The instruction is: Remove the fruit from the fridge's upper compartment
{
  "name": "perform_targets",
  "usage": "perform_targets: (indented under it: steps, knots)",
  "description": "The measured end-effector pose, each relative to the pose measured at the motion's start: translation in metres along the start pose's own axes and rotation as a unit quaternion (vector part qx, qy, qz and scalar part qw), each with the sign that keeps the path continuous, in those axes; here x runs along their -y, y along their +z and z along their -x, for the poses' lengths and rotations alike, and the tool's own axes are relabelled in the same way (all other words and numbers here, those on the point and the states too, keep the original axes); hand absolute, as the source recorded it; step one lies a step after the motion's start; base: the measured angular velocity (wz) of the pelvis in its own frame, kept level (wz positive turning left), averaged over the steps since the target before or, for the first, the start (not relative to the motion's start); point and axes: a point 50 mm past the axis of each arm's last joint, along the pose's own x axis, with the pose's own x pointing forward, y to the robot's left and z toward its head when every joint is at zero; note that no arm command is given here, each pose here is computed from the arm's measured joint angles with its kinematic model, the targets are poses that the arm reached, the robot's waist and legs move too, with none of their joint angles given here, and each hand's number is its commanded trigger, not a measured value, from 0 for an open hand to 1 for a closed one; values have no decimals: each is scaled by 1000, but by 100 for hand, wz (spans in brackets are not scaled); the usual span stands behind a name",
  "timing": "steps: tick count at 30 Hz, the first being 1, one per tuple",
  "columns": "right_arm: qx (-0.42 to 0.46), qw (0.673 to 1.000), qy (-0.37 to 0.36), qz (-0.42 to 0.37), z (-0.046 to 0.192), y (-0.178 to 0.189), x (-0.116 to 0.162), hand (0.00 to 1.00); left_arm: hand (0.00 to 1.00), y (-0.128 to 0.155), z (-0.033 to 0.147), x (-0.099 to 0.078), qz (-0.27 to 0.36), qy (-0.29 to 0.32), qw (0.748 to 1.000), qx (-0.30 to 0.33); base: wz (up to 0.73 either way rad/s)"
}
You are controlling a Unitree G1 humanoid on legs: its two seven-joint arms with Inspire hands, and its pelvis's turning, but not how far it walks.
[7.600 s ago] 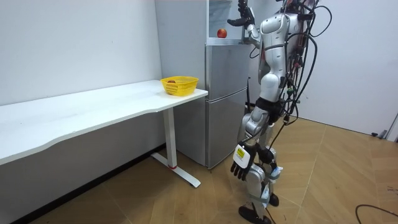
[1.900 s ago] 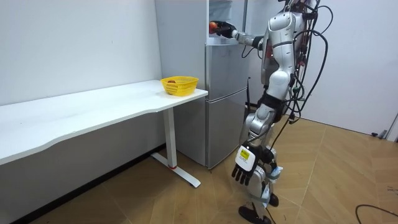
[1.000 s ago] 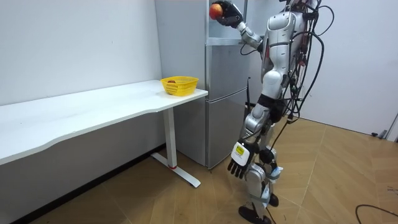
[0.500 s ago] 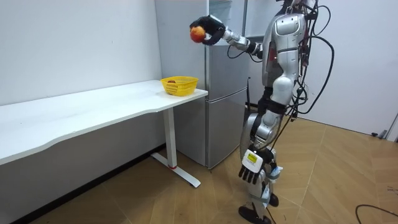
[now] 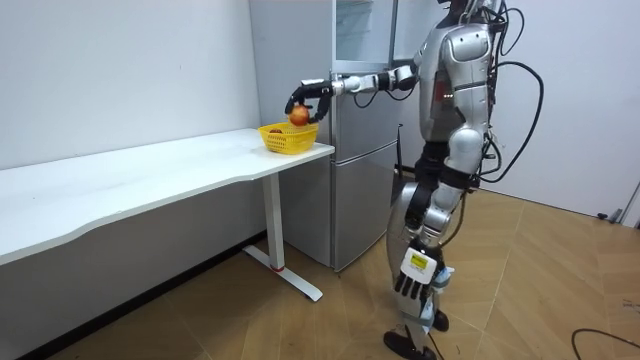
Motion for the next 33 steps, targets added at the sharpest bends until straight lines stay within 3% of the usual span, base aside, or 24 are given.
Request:
perform_targets:
  steps: [10,11,12,33]
  knots:
    - [-57,998,19,-12,5,-25,-9,100,0,-4,2,-10,-4,14,1000,-8,9]
    - [-60,998,19,-18,5,-26,-9,7,0,-4,2,-11,-4,15,1000,-8,0]
    - [-68,997,18,-32,5,-30,-9,0,0,-5,3,-13,-5,17,1000,-9,0]
    - [-106,993,7,-48,9,-49,4,0,0,-9,4,-17,-10,26,999,-18,0]
